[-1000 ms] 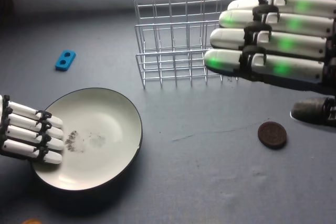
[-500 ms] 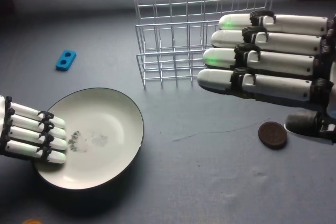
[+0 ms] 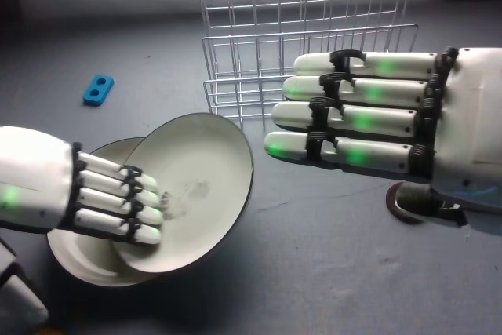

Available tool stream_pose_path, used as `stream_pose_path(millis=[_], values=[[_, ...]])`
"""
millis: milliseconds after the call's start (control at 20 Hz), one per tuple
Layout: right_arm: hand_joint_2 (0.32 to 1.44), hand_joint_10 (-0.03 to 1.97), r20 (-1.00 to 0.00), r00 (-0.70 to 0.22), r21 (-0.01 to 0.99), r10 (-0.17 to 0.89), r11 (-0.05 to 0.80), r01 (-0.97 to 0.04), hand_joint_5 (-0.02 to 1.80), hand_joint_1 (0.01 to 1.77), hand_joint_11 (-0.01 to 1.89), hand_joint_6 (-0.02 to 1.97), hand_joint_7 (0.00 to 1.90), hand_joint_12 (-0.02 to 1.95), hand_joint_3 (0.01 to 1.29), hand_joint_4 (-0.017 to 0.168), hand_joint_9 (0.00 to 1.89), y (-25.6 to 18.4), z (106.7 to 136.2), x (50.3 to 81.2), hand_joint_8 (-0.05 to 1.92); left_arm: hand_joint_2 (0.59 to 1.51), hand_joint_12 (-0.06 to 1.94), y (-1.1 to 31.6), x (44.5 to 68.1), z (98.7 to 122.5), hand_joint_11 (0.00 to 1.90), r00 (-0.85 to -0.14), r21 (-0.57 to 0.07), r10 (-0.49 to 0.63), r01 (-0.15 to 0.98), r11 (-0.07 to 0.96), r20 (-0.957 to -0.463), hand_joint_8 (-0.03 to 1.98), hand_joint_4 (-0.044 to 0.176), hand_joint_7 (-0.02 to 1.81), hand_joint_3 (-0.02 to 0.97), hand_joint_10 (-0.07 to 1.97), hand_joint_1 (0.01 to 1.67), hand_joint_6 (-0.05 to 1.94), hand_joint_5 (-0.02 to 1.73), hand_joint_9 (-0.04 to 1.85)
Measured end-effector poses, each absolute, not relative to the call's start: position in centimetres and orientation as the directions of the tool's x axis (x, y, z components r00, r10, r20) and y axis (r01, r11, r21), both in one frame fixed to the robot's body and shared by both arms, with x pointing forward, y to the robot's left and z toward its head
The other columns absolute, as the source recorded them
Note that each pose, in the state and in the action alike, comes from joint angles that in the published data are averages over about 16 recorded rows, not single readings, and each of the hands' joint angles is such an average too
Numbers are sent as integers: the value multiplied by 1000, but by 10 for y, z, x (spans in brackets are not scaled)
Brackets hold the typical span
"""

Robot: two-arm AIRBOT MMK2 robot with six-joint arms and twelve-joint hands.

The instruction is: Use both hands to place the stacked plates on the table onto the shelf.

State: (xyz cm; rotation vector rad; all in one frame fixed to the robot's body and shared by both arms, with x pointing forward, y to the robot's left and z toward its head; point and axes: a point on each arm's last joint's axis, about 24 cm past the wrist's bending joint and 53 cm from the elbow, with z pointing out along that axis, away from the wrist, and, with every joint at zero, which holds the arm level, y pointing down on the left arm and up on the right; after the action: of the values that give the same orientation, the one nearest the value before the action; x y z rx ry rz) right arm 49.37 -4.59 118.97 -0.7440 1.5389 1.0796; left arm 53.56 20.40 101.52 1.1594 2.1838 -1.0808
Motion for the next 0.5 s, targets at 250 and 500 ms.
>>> stream_pose_path(millis=[250, 500], values=[[1116, 6, -971, -238, 231, 35, 410, -882, 22, 1236, 22, 21, 13, 133, 12, -1, 22, -28, 1172, 498, 15, 1111, 9, 186, 532, 1019, 16, -544, -436, 486, 839, 326, -684, -10, -3, 9, 16, -1, 19, 8, 7, 17], [1119, 6, -969, -248, 232, 16, 416, -879, 31, 1217, 21, 21, 19, 281, 12, -1, 31, -9, 1153, 506, 15, 1109, 10, 179, 529, 1020, 16, -540, -437, 487, 841, 318, -687, -7, -3, 11, 16, -5, 19, 10, 10, 19]])
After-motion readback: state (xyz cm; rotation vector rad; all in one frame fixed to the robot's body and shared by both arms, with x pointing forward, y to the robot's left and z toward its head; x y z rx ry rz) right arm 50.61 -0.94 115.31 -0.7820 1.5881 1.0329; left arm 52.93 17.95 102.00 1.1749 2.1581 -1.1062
